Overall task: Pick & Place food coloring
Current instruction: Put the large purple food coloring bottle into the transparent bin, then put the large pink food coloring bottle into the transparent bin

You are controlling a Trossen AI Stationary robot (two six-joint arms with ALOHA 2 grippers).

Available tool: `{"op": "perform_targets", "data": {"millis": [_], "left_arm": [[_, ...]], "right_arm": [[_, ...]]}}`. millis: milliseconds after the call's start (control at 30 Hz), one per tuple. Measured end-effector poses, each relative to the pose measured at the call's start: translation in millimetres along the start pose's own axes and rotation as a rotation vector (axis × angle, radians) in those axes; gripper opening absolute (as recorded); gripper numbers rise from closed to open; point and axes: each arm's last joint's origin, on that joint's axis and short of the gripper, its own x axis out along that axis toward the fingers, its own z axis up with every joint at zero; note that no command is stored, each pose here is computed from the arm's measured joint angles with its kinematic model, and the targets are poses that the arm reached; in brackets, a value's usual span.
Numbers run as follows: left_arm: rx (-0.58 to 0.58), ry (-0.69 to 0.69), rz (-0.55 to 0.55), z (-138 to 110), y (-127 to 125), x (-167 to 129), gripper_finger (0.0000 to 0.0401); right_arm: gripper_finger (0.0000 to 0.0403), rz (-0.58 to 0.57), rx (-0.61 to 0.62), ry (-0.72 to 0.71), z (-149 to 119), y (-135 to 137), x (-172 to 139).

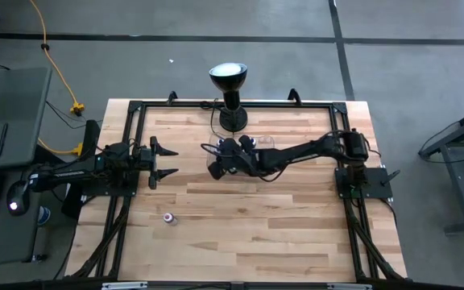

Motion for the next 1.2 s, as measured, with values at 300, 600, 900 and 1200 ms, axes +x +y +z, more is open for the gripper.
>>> {"op": "perform_targets", "data": {"millis": [300,600,900,1200], "left_arm": [[0.000,0.000,0.001,0,0,0,0.0278],[0.000,0.000,0.001,0,0,0,0.0278],[0.000,0.000,0.000,0,0,0,0.0278],[0.000,0.000,0.000,0,0,0,0.0278]], "right_arm": [[0.0115,0.009,0.021,0.029,-11,-4,19],[0.0116,0.002,0.055,0.058,-24,-13,22],[0.0147,0.015,0.047,0.054,-24,-12,22],[0.0174,0.010,-0.032,0.032,-17,-11,17]]}}
